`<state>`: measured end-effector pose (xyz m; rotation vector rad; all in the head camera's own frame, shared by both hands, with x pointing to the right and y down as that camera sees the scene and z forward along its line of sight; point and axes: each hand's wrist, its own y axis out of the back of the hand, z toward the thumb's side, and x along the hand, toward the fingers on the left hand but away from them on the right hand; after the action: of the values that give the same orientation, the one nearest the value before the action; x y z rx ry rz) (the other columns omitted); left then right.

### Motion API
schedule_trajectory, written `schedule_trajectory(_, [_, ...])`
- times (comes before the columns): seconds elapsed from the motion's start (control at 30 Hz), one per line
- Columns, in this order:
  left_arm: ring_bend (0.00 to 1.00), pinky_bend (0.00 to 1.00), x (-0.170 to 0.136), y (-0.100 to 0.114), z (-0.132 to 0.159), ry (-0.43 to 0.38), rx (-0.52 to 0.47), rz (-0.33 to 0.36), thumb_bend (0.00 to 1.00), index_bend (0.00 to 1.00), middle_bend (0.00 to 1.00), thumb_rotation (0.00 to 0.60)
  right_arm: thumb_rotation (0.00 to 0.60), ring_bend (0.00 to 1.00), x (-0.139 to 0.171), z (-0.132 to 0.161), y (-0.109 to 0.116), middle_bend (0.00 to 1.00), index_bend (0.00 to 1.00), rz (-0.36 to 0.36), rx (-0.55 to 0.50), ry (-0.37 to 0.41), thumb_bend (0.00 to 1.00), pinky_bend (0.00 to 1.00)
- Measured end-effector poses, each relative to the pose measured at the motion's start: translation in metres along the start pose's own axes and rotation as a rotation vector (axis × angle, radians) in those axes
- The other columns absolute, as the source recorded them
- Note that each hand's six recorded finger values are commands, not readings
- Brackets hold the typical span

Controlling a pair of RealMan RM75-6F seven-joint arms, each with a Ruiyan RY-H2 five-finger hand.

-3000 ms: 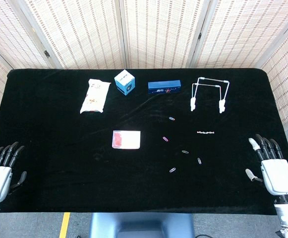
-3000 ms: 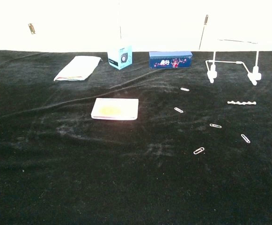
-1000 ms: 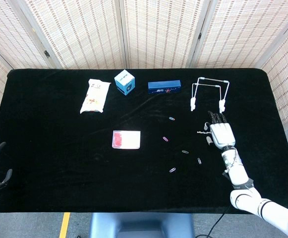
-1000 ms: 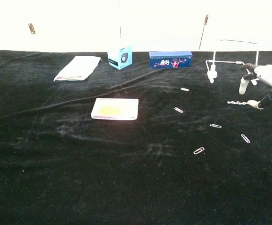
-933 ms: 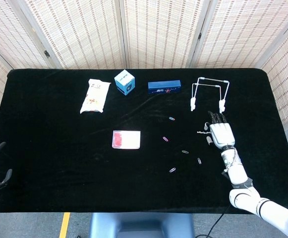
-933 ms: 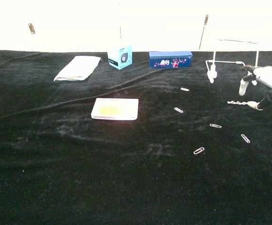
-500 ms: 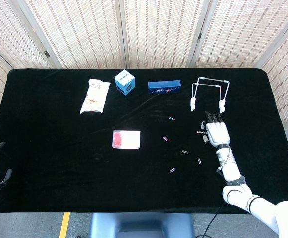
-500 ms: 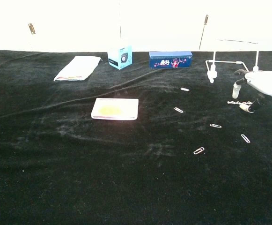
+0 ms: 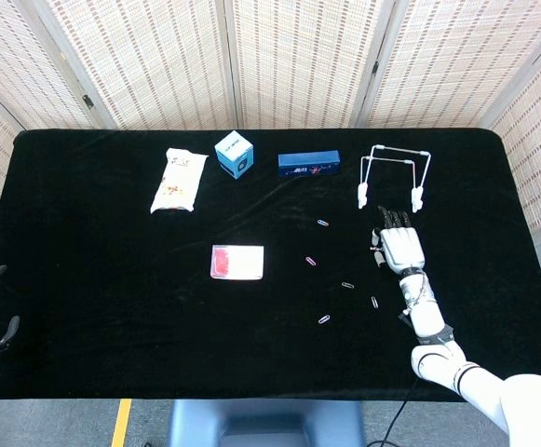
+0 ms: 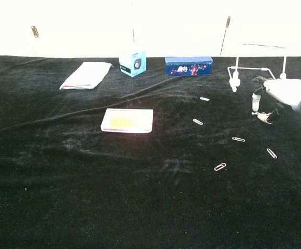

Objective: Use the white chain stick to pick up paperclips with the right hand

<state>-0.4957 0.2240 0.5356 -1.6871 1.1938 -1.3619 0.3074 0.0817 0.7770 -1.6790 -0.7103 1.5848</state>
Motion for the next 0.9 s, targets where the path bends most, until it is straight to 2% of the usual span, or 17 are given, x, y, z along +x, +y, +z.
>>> schedule_trajectory(0.9, [0.00,0.00,-0.0007,0.0017,-0.0003,-0.002,0.000,0.007,0.50,0.00,0.00,0.600,0.600,0.00,-0.0035,0.0031,-0.0039,0.00,0.50,-0.003,0.034,0.002,0.44,0.00])
